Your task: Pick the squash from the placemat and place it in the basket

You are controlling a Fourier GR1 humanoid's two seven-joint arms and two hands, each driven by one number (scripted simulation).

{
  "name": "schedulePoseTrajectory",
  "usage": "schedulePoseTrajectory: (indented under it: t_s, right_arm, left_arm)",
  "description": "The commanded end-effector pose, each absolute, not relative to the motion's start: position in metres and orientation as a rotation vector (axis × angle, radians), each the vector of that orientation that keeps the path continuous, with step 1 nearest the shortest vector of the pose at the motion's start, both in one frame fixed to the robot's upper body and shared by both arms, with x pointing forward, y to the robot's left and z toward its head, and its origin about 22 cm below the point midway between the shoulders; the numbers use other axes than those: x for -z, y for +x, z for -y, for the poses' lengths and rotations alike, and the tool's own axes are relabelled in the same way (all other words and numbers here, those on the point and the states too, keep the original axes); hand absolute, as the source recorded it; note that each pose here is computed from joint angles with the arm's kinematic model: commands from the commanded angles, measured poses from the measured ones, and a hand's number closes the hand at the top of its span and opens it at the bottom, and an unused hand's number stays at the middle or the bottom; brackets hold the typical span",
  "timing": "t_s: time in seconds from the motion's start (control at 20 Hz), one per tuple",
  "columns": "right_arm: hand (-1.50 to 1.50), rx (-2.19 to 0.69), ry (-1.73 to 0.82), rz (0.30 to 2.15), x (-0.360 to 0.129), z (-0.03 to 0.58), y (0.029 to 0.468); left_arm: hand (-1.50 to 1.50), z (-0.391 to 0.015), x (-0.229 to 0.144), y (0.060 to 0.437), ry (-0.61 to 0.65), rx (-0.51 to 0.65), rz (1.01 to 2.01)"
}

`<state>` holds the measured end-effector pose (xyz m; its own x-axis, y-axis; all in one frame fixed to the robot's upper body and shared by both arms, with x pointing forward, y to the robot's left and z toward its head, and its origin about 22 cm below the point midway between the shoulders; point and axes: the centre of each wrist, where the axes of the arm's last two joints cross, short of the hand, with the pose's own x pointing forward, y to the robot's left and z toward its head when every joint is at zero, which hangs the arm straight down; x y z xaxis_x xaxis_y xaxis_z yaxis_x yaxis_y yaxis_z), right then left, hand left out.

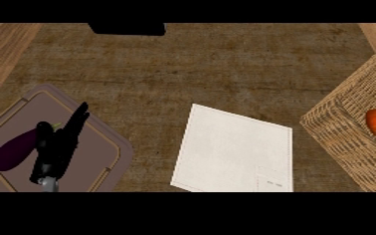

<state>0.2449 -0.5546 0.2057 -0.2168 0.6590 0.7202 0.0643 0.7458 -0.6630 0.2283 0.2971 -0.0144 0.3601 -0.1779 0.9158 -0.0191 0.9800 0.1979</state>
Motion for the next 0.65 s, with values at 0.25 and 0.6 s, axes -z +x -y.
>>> schedulePoseTrajectory:
  t_s: [0.25, 0.6]
  right_arm:
    - [-1.50, -0.361, -0.520, 1.749, -0.225, 0.593, 0.236]
    - [-1.50, -0.271, -0.565, 1.681, -0.218, 0.622, 0.205]
  left_arm:
    - [0.00, -0.291, 0.051, 0.209, 0.140, 0.079, 1.026]
    - [0.00, -0.289, 0.041, 0.212, 0.133, 0.076, 1.049]
